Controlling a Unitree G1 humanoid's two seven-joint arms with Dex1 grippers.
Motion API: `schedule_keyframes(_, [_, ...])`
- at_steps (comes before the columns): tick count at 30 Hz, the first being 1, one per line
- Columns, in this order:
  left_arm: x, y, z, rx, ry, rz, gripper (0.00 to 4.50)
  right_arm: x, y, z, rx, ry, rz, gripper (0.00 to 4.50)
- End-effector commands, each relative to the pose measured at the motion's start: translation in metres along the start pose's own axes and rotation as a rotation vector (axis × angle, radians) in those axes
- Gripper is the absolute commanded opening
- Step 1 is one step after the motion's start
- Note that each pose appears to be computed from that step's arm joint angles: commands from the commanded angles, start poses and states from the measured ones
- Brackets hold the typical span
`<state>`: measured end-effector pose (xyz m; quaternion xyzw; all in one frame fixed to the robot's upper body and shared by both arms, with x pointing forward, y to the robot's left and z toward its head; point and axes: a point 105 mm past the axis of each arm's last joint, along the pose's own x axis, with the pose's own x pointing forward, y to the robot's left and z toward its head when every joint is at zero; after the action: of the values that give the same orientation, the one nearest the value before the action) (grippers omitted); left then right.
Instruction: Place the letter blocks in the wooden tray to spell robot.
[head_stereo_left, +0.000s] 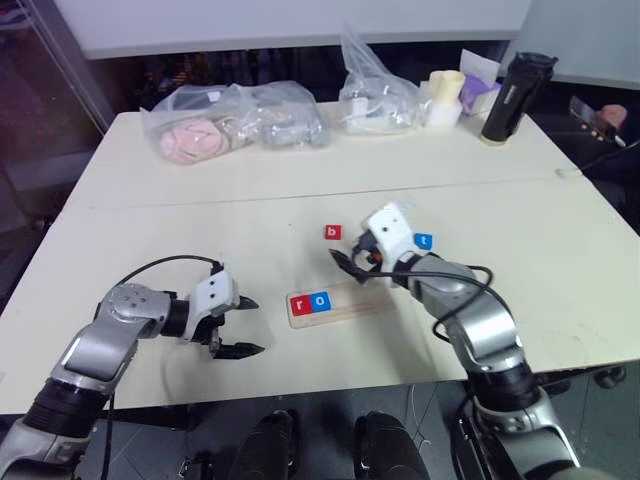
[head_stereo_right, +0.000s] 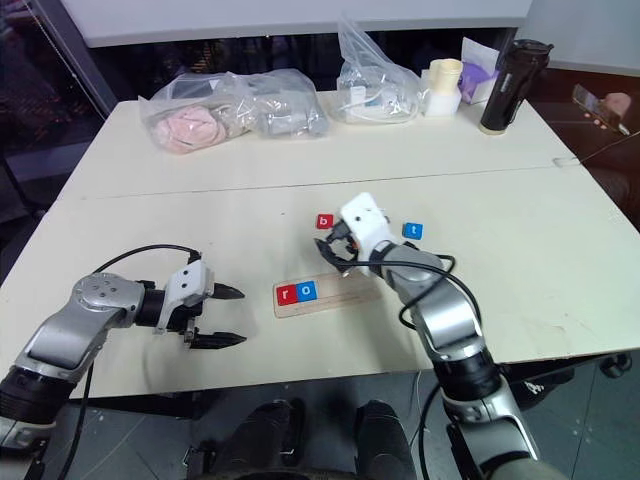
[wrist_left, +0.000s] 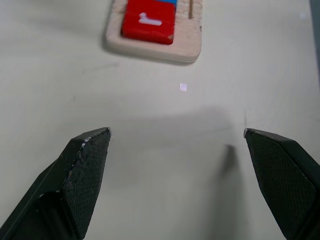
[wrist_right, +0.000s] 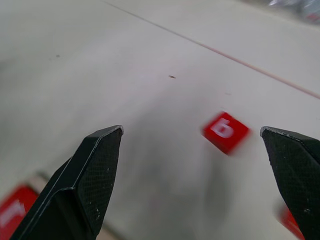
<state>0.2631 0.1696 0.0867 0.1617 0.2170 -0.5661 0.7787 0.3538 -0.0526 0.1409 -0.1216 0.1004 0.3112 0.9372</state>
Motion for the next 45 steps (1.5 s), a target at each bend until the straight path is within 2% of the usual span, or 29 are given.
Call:
schedule_keyframes(1, [-0.014,0.0,0.021,0.009,-0.099,0.03,4.47,0.016,-0.004,0.007,0.05,0.034,-0.067,4.5])
schedule_keyframes(9, [-0.013,-0.001,0.032,-0.011,-0.153,0.095,4.47,0.046,-0.024,0.001,0.129,0.129,-0.3,4.5])
schedule_keyframes(28, [-0.011,-0.002,0.031,-0.017,-0.146,0.143,4.47,0.076,-0.005,-0.006,0.325,0.205,-0.316,4.5])
schedule_keyframes(31, [-0.011,-0.001,0.03,-0.016,-0.144,0.153,4.5,0.077,-0.005,-0.008,0.298,0.213,-0.325,3.65])
schedule_keyframes(36, [-0.011,0.002,0.031,-0.012,-0.143,0.165,4.5,0.077,-0.005,-0.011,0.274,0.223,-0.337,1.17])
schedule_keyframes(40, [-0.01,0.002,0.032,-0.015,-0.151,0.16,4.5,0.076,-0.007,-0.01,0.218,0.217,-0.337,1.19])
schedule_keyframes(43, [-0.009,0.0,0.034,-0.011,-0.152,0.148,4.5,0.066,-0.018,0.002,0.138,0.19,-0.33,1.19])
schedule_keyframes(45, [-0.009,-0.004,0.037,-0.001,-0.166,0.114,4.5,0.037,-0.037,0.013,0.125,0.165,-0.331,1.19])
